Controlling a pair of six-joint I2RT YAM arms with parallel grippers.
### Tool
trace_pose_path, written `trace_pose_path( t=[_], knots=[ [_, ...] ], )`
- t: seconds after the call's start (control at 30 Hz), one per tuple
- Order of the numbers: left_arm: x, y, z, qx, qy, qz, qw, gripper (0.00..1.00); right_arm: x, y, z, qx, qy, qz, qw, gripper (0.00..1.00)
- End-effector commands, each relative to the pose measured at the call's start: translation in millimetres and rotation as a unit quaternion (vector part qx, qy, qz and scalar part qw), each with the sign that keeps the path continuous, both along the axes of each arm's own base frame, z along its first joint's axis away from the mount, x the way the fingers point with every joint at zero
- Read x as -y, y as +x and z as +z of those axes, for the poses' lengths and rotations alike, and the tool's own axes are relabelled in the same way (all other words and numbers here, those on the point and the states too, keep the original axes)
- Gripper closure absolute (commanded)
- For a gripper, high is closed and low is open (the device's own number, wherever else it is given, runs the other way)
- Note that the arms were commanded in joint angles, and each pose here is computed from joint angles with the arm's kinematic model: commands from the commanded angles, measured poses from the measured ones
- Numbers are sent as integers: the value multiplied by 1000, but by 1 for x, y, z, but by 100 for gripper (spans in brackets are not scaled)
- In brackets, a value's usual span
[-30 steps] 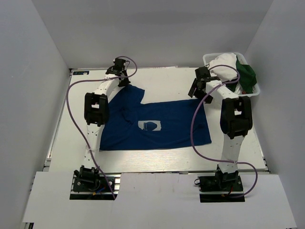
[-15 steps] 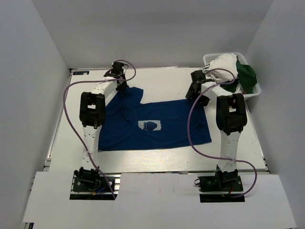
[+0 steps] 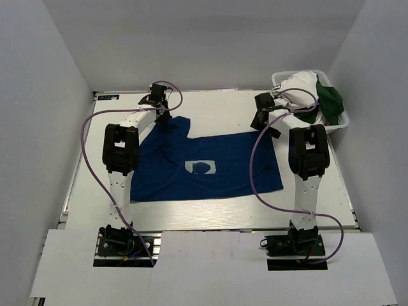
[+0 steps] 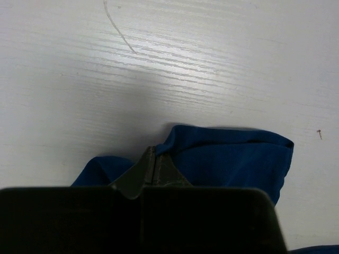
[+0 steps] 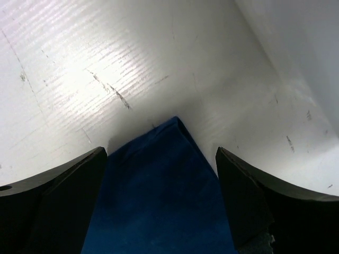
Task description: Fold and stack the t-shirts
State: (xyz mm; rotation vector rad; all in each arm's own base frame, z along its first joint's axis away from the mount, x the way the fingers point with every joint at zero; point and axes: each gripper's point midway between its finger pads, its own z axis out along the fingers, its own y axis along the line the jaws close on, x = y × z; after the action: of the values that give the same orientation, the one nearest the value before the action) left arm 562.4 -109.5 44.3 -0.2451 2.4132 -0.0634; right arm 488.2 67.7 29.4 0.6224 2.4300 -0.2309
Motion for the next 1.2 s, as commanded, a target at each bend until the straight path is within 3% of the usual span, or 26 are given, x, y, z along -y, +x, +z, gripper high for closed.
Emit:
trace_pose_path(
  t=[0.0, 0.2, 0.4, 0.5, 0.53, 0.6, 0.63, 0.77, 1.0, 1.17],
  knots=[
    [0, 7, 50, 52, -5, 4, 999, 100, 6, 27, 14, 40, -18, -6, 999, 11],
    [1, 4, 53, 57, -10, 1, 998, 100, -7, 27, -13, 14, 4, 11, 1000, 11],
    [0, 0, 63, 68, -12, 1, 998, 100, -7, 16, -23, -7, 11, 3, 1000, 27],
    [2, 0, 68, 72, -16, -2, 997, 100, -3, 4, -15, 0, 7, -2, 1000, 46],
    [2, 0, 68, 72, -17, -2, 997, 100, -1, -1, -12, 1, 3, -3, 1000, 59],
    [1, -4, 72, 72, -17, -2, 997, 100, 2, -8, -13, 1, 2, -14, 1000, 72],
    [1, -8, 74, 72, -20, 1, 997, 100, 4, -13, -10, 1, -2, -16, 1000, 82],
    [2, -17, 75, 72, -30, -2, 997, 100, 3, -16, -2, 10, -9, -11, 1000, 100],
    [0, -42, 90, 79, -47, 6, 996, 100, -8, -10, 29, 44, -23, 21, 999, 100],
    [-9, -81, 89, 74, -54, 21, 996, 100, -13, -20, 64, 90, -26, 32, 995, 100]
  ],
)
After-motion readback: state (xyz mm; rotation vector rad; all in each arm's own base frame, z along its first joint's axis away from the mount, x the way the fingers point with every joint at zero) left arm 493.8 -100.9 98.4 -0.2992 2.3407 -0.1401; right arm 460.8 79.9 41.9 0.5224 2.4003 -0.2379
